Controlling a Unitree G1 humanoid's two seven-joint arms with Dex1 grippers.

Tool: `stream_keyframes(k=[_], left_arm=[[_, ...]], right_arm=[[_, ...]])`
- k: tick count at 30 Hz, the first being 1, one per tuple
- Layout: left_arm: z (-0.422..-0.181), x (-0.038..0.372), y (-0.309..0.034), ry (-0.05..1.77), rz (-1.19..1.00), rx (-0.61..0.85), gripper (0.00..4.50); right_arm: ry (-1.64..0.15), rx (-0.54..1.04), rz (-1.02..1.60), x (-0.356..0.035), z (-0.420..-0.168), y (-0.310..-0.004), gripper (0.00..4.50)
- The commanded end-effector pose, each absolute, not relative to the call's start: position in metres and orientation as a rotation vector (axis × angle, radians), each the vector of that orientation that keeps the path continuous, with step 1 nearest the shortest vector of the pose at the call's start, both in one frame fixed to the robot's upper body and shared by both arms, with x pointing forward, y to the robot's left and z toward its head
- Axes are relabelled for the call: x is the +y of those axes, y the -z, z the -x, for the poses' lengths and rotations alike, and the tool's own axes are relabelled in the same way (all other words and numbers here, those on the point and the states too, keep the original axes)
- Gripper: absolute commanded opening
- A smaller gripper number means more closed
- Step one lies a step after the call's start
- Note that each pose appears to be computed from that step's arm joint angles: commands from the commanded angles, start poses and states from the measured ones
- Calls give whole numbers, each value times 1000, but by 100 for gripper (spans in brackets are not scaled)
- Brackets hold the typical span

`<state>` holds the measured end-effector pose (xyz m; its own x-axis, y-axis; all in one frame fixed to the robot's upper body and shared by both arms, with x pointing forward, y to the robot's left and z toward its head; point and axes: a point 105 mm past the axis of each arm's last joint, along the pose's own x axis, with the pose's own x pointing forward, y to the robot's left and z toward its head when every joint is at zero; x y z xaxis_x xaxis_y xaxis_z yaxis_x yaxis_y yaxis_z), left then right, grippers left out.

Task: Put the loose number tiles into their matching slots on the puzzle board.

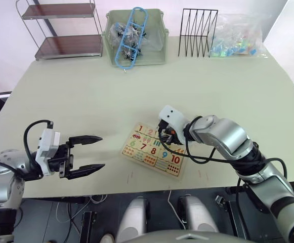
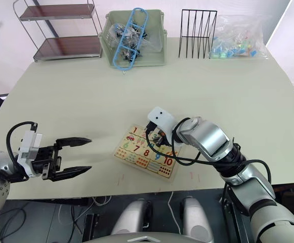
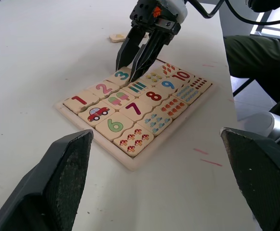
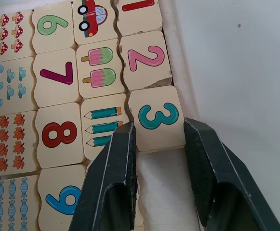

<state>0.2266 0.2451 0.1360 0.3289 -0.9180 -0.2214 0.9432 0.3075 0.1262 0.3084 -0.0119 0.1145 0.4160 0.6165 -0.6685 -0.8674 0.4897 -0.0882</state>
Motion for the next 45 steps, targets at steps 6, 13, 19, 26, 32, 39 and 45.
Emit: stream_keyframes(k=[6,13,19,26,32,39,45], left_arm=[[-226,247,-141,1226,-266,82,450],[-226,246,-141,1227,-264,81,450],[-229,246,-141,1230,-266,80,450],[-230,245,-141,1231,-268,78,450],[-230,244,-141,1237,-267,74,450],[-231,242,-142,1239,-270,69,450],[-231,241,-142,1239,-269,67,450]], right_arm=[[-1017,576,486,-4,-304,-121,216],[-1022,568,476,-6,-305,-126,445],[-1031,554,476,-7,-306,-134,445],[-1069,525,458,-6,-303,-143,445],[-1113,392,442,-7,-305,-153,445],[-1159,280,406,-12,-303,-150,364],[-1171,273,432,-26,-302,-139,56]])
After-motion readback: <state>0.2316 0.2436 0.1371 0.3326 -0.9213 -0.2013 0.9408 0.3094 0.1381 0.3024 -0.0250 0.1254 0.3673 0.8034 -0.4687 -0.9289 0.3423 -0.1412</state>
